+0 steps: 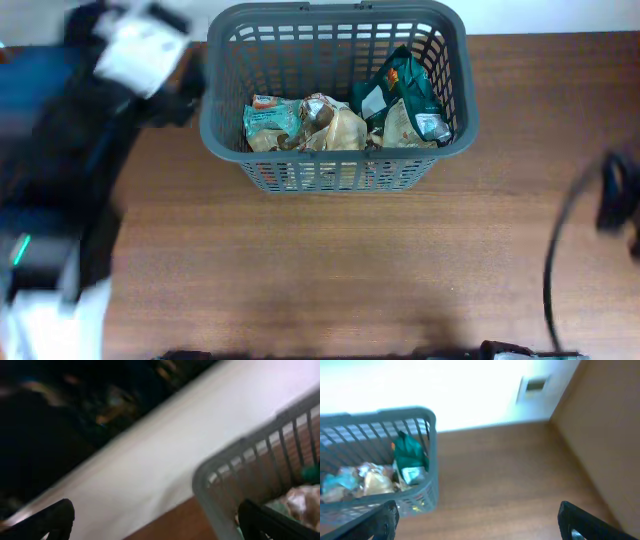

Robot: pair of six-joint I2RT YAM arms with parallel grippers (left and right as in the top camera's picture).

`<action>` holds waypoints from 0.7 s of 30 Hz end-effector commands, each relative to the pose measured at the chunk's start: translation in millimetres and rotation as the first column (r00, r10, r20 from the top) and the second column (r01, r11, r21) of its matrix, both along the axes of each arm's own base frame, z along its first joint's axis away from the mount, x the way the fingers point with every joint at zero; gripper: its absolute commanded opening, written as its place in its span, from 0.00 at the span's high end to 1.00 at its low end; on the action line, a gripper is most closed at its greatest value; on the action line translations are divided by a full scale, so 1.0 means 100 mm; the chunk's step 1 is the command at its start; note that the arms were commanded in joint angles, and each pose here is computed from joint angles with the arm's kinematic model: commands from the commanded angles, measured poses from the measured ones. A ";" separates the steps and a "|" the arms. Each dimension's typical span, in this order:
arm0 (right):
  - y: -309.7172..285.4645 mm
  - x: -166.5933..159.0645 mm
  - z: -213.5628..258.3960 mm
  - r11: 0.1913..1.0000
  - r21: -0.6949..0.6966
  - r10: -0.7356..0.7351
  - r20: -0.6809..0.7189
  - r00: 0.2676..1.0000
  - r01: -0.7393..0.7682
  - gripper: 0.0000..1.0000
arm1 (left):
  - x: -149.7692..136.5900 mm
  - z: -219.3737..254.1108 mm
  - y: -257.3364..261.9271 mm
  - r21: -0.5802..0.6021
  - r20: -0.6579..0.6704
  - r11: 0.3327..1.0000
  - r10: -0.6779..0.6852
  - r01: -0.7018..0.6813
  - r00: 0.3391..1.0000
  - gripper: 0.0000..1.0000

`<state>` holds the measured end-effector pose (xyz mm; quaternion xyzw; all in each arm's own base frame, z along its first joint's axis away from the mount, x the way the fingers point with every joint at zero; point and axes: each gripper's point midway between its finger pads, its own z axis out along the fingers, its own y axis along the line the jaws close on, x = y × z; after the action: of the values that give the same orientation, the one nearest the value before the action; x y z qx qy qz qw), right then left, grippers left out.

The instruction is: Pack container

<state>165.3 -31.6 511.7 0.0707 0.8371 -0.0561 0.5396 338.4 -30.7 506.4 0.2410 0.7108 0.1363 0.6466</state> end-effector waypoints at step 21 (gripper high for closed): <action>0.37 -2.46 0.13 0.998 -0.052 0.012 0.556 0.831 0.020 0.00 | -2.97 0.42 0.75 -0.390 0.310 0.889 0.374 -0.242 0.874 0.01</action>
<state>-67.0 -1.4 531.3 0.0761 0.6518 -0.0736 0.7509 63.8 32.5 556.9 0.0145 0.6195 0.1487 0.7706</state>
